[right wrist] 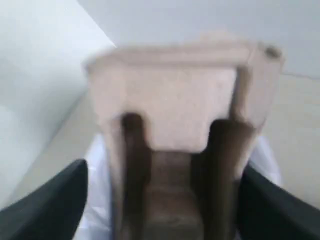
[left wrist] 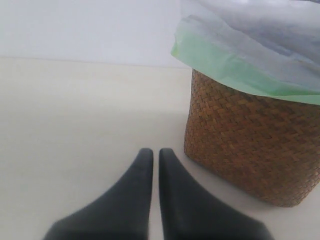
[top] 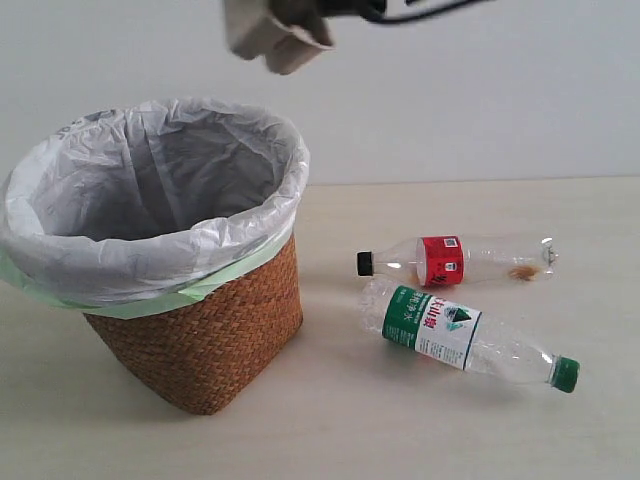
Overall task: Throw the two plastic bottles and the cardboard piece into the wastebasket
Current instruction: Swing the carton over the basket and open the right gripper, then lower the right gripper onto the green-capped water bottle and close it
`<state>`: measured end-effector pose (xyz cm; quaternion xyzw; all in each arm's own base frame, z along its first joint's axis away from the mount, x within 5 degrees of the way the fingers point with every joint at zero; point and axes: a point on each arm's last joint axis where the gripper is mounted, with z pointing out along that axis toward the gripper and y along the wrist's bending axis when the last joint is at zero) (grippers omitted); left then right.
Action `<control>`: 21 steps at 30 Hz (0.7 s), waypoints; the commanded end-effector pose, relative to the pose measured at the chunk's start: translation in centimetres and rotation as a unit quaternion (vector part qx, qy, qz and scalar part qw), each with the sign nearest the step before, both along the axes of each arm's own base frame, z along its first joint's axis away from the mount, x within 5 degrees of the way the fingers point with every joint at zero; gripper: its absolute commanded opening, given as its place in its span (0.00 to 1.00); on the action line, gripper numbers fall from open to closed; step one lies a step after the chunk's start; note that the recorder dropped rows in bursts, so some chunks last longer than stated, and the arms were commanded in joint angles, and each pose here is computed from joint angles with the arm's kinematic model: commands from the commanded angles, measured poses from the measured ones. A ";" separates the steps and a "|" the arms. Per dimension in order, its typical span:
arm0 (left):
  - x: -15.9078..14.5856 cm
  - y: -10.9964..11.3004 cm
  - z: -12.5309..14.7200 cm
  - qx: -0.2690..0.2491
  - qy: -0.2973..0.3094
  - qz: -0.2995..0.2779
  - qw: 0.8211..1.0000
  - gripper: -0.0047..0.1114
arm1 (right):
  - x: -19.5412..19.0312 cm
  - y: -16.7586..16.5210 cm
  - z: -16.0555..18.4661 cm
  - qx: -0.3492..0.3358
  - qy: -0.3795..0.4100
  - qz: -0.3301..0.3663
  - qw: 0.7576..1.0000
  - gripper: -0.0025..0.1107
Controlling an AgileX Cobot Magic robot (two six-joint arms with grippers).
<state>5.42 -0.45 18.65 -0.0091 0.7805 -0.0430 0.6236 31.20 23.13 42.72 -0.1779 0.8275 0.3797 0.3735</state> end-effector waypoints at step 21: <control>0.0 0.0 -0.1 -0.003 0.000 0.001 1.000 0.07 | 3.9 -9.4 -8.9 -0.391 0.129 -0.066 0.909 0.52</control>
